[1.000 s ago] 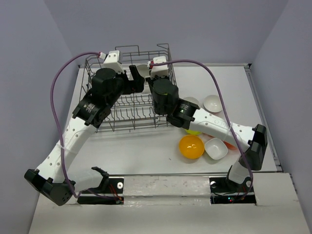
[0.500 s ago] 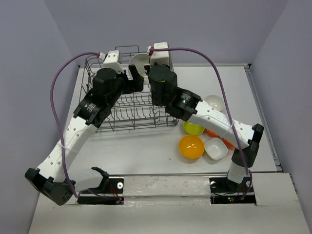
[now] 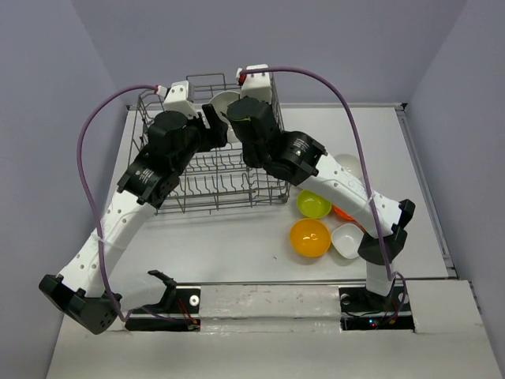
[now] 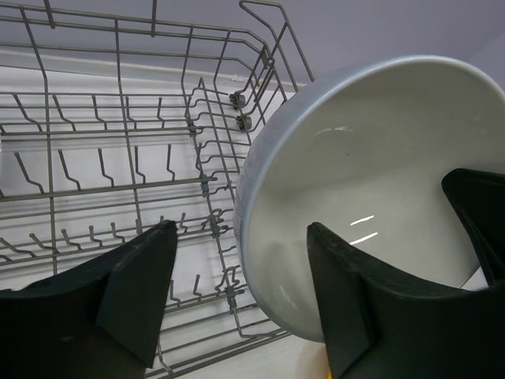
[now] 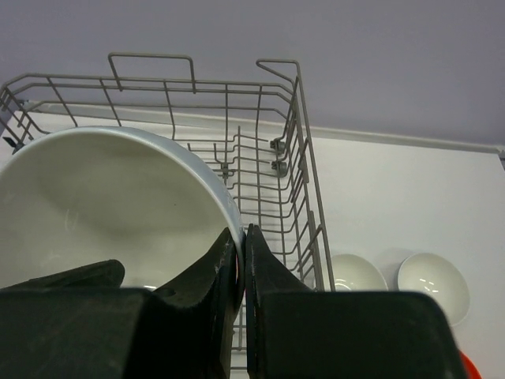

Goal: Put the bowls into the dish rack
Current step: Pass from the right arm to the left

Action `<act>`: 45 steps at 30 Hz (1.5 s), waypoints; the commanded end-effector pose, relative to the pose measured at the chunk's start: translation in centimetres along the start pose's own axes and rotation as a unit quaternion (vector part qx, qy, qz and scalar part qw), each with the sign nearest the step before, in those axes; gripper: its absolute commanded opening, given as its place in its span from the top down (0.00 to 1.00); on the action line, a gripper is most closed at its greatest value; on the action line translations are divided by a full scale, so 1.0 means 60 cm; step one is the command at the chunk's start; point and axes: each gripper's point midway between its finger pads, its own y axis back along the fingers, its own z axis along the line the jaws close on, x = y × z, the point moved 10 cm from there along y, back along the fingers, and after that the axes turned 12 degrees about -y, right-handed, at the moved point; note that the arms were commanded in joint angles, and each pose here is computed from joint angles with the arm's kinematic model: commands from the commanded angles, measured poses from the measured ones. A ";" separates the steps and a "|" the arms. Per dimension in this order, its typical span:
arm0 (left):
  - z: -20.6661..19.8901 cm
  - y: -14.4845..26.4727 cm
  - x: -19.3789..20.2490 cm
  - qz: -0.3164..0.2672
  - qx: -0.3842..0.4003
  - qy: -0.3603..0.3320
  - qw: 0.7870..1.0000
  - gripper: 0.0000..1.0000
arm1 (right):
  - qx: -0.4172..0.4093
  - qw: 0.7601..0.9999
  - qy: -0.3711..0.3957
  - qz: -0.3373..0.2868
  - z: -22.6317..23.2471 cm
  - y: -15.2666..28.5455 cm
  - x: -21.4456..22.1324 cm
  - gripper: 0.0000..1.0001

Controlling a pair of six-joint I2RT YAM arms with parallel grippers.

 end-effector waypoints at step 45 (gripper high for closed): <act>-0.008 0.045 -0.040 -0.072 0.013 0.058 0.996 1.00 | -0.031 0.997 -0.069 -0.029 0.012 0.009 -0.023 0.58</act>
